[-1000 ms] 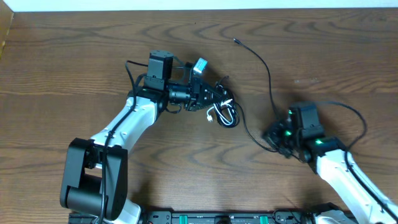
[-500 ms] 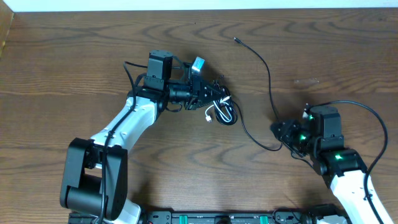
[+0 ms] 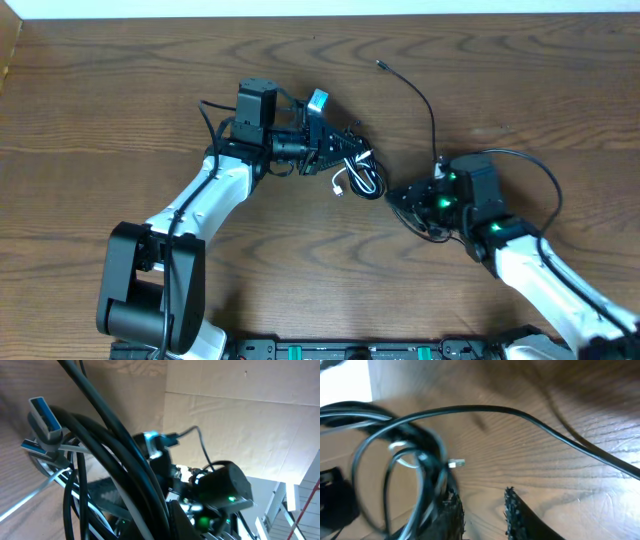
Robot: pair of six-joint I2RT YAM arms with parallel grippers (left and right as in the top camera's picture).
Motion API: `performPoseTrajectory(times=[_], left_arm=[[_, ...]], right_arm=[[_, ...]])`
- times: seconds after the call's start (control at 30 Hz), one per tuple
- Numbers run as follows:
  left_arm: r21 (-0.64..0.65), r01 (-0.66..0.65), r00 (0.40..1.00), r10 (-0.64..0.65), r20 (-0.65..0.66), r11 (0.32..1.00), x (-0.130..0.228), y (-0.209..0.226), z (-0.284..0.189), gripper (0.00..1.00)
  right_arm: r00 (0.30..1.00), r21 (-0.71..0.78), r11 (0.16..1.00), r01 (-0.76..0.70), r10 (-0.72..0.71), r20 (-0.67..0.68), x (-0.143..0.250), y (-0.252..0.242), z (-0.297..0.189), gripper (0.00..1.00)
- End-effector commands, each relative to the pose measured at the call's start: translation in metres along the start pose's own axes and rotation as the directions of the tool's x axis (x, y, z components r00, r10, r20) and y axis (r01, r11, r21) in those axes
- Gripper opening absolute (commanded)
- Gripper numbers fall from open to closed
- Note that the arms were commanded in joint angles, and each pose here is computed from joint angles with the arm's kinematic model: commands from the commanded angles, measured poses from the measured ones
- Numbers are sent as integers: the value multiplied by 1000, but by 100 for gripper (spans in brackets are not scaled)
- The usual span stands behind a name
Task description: Untangle cables
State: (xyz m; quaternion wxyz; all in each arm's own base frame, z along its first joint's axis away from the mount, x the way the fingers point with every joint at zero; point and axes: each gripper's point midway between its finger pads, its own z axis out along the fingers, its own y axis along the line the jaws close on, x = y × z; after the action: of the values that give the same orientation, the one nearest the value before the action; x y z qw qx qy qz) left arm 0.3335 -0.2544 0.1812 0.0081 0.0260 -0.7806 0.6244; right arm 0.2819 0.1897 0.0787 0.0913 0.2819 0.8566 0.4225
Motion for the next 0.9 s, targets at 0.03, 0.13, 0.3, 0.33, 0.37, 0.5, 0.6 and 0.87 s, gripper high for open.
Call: performPoseTrajectory(times=[0.03, 0.13, 0.3, 0.33, 0.37, 0.5, 0.6, 0.87], left_arm=[[24, -24, 1000, 24, -11, 999, 1, -13, -3, 8], [24, -24, 1000, 24, -11, 999, 1, -13, -3, 7], [24, -24, 1000, 24, -11, 999, 1, -13, -3, 8], [24, -24, 1000, 24, -11, 999, 1, -13, -3, 7], [24, -24, 1000, 24, -11, 999, 1, -13, -3, 8], [24, -24, 1000, 24, -11, 999, 1, -13, -3, 8], [24, -24, 1000, 25, -10, 999, 1, -13, -3, 8], [24, -24, 1000, 24, -10, 999, 1, -13, -3, 8]], right_arm=[[999, -16, 999, -46, 46, -1, -5, 1, 13, 23], [1000, -54, 998, -28, 27, -15, -5, 9, 15, 22], [999, -62, 997, -44, 43, -9, -8, 11, 13, 20], [999, -65, 997, -46, 46, -4, -10, 11, 12, 21], [999, -71, 996, -50, 50, -6, -12, 11, 10, 21], [999, -101, 994, -40, 37, -28, -18, 12, 3, 19], [999, -117, 992, -38, 33, -41, -19, 13, 0, 20], [998, -124, 992, -13, 5, -66, -10, 17, 3, 24]])
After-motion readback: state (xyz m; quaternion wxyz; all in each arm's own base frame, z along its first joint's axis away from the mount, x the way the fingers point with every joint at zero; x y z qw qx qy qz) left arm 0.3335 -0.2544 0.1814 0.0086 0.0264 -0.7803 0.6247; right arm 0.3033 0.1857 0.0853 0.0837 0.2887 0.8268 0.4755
